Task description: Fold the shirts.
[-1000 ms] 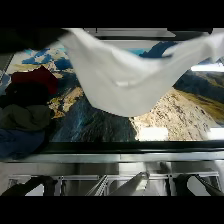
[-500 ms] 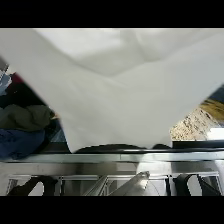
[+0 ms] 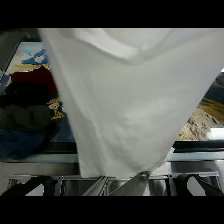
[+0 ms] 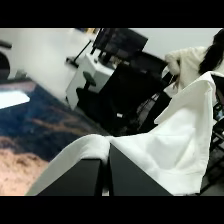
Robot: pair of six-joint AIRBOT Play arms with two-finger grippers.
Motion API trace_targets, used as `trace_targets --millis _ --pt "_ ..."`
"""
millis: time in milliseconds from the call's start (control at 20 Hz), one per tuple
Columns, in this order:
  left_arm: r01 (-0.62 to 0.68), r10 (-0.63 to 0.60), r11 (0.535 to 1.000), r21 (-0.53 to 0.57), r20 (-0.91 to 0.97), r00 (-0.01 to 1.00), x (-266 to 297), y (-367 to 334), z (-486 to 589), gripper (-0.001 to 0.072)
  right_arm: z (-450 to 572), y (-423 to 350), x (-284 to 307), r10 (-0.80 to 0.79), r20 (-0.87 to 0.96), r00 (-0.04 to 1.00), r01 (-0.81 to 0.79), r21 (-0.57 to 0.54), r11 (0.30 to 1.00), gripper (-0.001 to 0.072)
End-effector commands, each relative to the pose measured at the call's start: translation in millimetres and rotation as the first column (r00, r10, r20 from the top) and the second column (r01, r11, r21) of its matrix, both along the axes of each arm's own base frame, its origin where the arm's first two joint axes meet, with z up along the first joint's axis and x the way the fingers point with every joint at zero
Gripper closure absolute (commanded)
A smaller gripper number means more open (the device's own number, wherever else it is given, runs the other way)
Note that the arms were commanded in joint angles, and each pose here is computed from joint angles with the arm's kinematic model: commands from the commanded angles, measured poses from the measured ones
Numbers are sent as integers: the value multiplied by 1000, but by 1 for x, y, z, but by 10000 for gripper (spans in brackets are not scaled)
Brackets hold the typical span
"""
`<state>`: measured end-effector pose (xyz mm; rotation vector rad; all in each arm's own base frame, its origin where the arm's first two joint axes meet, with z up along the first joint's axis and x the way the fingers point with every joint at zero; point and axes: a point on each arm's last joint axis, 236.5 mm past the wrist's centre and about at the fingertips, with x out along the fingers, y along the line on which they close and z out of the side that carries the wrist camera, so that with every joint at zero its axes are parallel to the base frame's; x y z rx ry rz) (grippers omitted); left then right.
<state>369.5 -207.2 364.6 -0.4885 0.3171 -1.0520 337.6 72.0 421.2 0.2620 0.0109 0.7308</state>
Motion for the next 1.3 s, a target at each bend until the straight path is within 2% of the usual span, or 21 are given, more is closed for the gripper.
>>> trace_targets --millis 0,100,200,250,300,350,400,550,600,650,800,900,950,1000,1150,1250 --pt "-56 84 984 172 -161 983 77 -22 -121 682 -137 5 92 -15 -312 950 -12 -84 996 697" --pt "-113 160 971 211 -216 963 118 -16 -169 682 -203 -3 147 -66 -424 903 41 -69 997 697" --pt "-132 194 958 255 -234 953 152 -9 -205 677 -251 -22 191 -115 -496 860 129 -6 992 696" --pt "-135 200 956 261 -241 949 166 -5 -215 572 -266 -27 205 -110 -524 844 152 37 988 648" --pt "-143 208 955 260 -243 947 179 0 -221 315 -276 -31 214 -95 -546 833 163 77 984 386" --pt "-147 212 955 258 -246 946 189 6 -224 65 -280 -35 218 -84 -557 826 168 102 981 268" --pt "-136 204 958 251 -269 941 193 15 -226 -8 -282 -41 218 -85 -561 824 172 105 979 269" --pt "-40 127 966 255 -334 934 182 42 -233 -7 -284 -70 197 -79 -599 797 160 84 983 275" --pt "-33 140 960 278 -371 918 178 56 -243 -7 -288 -83 183 -63 -643 763 159 91 983 360" --pt "-41 180 941 335 -395 901 177 73 -257 -7 -296 -95 167 -39 -693 720 145 95 985 478" --pt "-46 294 855 517 -410 864 174 111 -300 10 -324 -108 114 75 -822 564 96 156 983 482" --pt "-4 285 840 543 -435 854 172 106 -321 12 -342 -104 82 150 -862 484 85 217 972 480" --pt "17 278 837 547 -451 848 172 101 -334 12 -351 -102 70 170 -875 454 101 240 966 451" --pt "33 277 828 560 -459 844 172 97 -346 12 -362 -98 58 185 -887 424 122 259 958 385" --pt "84 283 781 619 -471 835 172 80 -387 13 -403 -81 18 203 -932 302 156 258 953 388" --pt "135 295 730 670 -487 822 164 74 -414 13 -427 -70 -9 218 -955 200 172 253 952 383"
